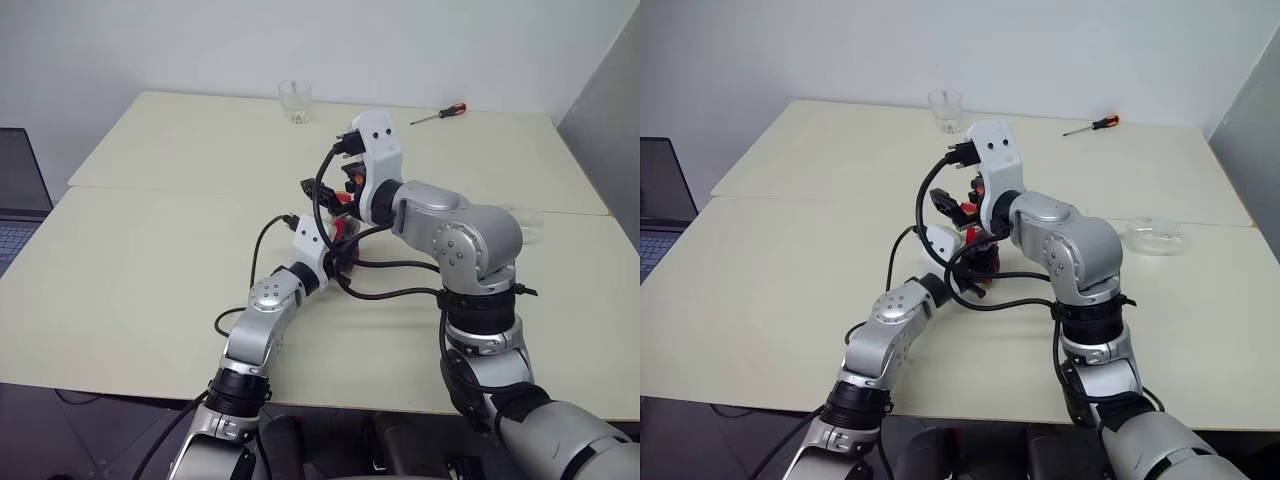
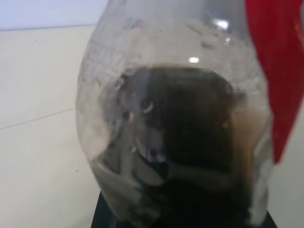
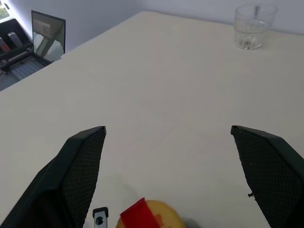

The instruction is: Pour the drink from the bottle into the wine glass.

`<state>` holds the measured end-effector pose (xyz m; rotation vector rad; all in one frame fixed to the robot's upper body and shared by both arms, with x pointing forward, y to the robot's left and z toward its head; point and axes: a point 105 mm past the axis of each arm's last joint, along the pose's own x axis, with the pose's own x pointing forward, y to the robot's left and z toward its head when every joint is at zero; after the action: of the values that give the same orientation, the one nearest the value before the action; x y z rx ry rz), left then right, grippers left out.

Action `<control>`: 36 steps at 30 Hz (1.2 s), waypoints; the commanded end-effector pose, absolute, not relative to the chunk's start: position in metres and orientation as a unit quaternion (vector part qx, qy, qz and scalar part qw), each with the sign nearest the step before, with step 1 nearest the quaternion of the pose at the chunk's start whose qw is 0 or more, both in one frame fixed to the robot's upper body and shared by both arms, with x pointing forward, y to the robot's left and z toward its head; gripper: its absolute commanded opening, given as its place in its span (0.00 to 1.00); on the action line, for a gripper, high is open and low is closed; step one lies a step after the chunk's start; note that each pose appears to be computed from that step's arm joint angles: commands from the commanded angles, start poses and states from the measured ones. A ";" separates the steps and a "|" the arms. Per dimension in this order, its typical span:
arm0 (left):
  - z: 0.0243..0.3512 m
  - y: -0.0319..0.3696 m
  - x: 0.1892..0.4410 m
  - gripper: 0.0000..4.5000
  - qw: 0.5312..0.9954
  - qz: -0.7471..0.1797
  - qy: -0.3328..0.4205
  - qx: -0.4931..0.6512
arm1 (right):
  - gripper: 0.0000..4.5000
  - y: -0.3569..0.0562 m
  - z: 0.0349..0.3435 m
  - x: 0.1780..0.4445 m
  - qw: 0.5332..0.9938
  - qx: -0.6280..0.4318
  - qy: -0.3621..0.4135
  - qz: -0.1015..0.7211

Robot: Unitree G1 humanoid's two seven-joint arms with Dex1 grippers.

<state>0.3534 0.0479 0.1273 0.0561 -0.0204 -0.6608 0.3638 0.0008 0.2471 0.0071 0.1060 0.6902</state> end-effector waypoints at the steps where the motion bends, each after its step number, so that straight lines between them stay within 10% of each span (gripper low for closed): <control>1: 0.149 0.043 0.351 0.19 0.943 -0.328 -0.055 0.031 | 1.00 -0.006 0.261 0.370 0.946 0.012 0.010 0.325; 36: 0.149 0.048 0.351 0.19 0.947 -0.316 -0.054 0.033 | 1.00 0.017 0.253 0.357 0.931 -0.005 0.017 0.363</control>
<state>0.3529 0.0517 0.1261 0.0583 -0.0185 -0.6364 0.3631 0.0131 0.2438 -0.0021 0.0809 0.7259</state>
